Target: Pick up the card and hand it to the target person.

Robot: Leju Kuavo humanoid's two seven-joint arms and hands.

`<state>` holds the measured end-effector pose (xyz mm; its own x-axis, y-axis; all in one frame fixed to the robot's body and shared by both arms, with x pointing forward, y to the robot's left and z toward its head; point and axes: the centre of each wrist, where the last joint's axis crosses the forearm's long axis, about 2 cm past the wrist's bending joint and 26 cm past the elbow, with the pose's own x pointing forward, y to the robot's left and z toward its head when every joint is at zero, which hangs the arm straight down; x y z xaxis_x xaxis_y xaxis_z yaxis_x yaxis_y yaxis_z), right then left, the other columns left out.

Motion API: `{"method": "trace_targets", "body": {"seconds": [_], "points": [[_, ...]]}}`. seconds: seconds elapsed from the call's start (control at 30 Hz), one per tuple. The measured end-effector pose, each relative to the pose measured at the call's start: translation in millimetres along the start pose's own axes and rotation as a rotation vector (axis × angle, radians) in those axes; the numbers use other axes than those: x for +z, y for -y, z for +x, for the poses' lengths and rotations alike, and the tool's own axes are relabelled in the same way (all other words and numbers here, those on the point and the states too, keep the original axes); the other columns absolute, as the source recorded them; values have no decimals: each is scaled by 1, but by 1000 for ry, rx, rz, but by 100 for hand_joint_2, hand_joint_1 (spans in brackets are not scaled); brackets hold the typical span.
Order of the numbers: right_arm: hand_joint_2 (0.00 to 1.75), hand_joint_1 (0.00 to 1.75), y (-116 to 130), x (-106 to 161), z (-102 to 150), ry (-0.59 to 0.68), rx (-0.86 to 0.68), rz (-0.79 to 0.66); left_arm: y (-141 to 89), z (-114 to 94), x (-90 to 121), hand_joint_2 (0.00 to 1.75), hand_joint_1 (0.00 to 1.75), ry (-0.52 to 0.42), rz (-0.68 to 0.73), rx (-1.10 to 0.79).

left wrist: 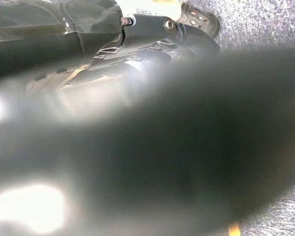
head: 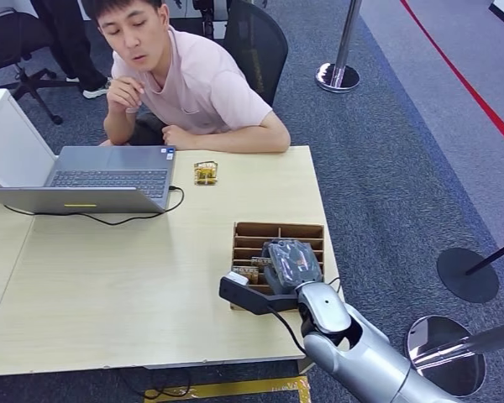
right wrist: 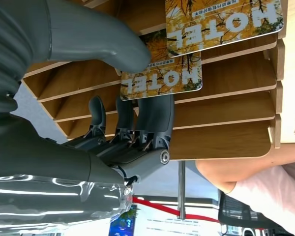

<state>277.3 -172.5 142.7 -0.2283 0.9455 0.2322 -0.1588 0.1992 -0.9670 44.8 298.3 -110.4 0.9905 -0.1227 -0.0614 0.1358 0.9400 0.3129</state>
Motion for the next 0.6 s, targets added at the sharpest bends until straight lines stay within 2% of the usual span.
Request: {"method": "trace_targets", "body": {"seconds": [0.23, 0.6], "points": [[175, 124, 0, 0, 0, 1, 2, 4, 0, 0, 0, 175, 0, 11, 0, 2], [175, 141, 0, 0, 0, 4, 6, 2, 0, 0, 0, 175, 0, 17, 3, 9]]}}
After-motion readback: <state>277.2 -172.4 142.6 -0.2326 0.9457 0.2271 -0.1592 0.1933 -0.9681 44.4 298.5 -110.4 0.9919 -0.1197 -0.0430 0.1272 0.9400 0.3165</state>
